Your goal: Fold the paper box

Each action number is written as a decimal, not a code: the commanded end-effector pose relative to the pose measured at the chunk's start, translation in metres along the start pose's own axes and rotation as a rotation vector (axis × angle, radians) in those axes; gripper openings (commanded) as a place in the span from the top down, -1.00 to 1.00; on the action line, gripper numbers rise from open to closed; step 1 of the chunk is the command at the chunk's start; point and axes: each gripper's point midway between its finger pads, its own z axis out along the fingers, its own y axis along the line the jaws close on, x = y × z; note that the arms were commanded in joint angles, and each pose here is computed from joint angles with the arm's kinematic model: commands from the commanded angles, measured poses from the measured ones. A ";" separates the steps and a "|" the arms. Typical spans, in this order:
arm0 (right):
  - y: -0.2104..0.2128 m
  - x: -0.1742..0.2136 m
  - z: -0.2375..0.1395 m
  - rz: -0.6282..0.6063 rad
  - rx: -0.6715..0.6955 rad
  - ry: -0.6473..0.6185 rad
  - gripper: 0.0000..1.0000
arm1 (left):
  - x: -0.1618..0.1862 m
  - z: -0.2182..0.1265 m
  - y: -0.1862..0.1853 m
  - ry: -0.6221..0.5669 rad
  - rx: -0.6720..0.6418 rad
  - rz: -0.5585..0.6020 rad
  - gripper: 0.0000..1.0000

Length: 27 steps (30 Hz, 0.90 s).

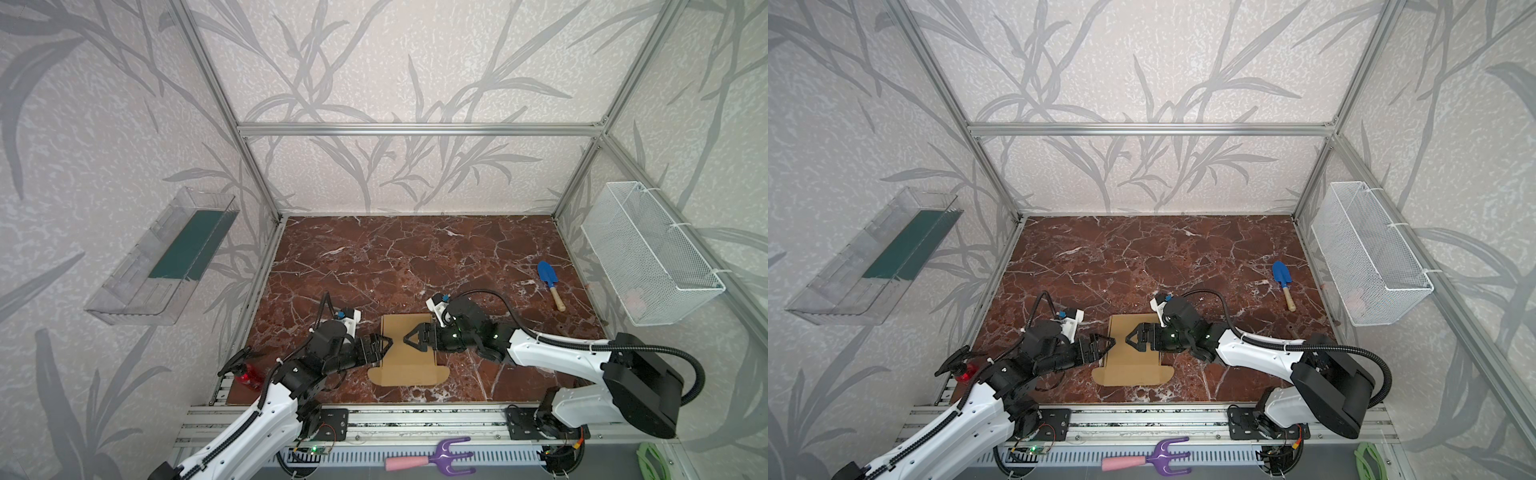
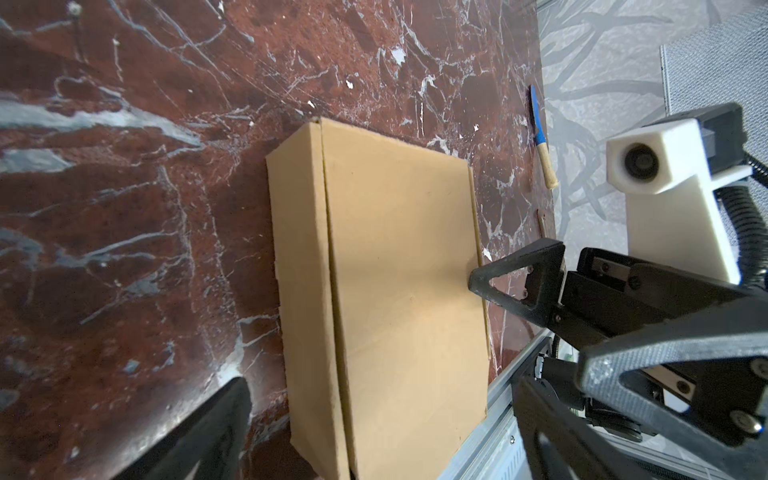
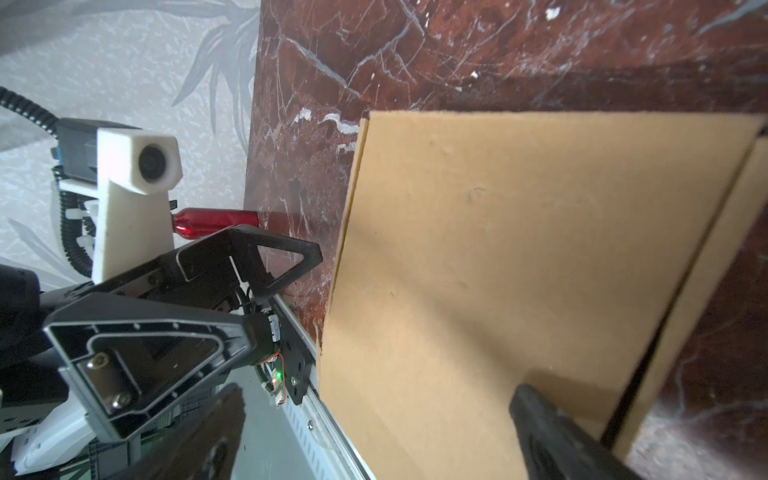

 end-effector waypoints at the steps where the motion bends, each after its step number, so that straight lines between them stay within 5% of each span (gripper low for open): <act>1: -0.017 -0.001 -0.001 -0.002 0.079 -0.031 -0.98 | -0.003 0.004 -0.003 -0.020 0.034 -0.014 -0.99; 18: -0.043 0.000 -0.034 -0.103 0.294 -0.097 -0.93 | -0.010 0.025 0.000 -0.022 0.038 -0.038 -0.99; 27: -0.037 0.005 -0.004 -0.085 0.201 -0.056 -0.90 | -0.019 0.034 -0.010 -0.037 0.075 -0.050 -0.99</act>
